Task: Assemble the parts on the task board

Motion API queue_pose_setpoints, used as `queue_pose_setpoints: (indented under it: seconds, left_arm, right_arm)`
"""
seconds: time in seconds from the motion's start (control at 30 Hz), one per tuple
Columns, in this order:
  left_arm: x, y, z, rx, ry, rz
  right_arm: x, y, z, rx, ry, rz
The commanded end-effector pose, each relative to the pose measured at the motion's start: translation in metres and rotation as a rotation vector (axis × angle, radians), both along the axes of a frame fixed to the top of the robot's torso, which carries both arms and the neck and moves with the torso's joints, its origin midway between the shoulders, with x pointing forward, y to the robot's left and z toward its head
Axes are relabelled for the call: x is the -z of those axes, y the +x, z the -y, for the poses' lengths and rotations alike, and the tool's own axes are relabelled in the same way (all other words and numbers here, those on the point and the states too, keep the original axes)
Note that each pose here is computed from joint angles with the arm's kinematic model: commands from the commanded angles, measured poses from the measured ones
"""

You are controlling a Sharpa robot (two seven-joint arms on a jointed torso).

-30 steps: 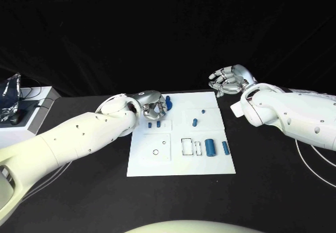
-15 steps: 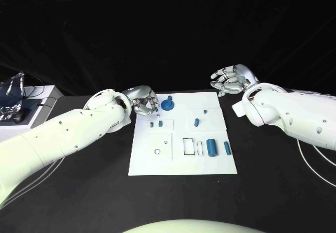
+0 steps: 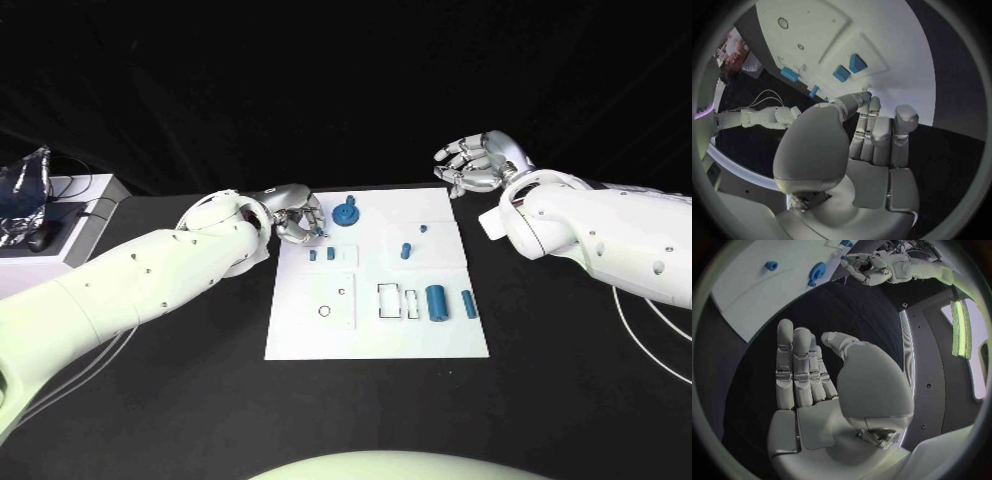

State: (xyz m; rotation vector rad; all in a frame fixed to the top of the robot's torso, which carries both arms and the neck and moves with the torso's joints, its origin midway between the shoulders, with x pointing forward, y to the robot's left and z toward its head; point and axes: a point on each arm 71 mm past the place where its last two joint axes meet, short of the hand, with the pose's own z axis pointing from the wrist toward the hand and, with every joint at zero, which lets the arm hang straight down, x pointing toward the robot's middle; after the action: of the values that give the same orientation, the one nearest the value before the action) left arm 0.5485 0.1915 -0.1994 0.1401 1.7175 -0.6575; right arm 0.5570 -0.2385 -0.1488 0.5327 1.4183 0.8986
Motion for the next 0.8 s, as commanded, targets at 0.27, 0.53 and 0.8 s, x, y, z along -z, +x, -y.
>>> queue_pose_setpoints:
  seconds: [0.27, 0.53, 0.8]
  left_arm:
    - [0.0026, 0.0005, 0.0066, 0.020, 0.007, 0.026]
    - [0.0056, 0.0000, 0.0103, 0.027, 0.013, 0.025]
    - [0.0071, -0.0002, 0.0133, 0.033, 0.020, 0.019]
  right_arm:
    - [-0.0007, -0.0003, -0.0023, -0.015, -0.008, 0.014]
    - [-0.0005, -0.0003, -0.0030, -0.017, -0.008, 0.013]
    - [-0.0005, -0.0003, -0.0036, -0.018, -0.008, 0.012]
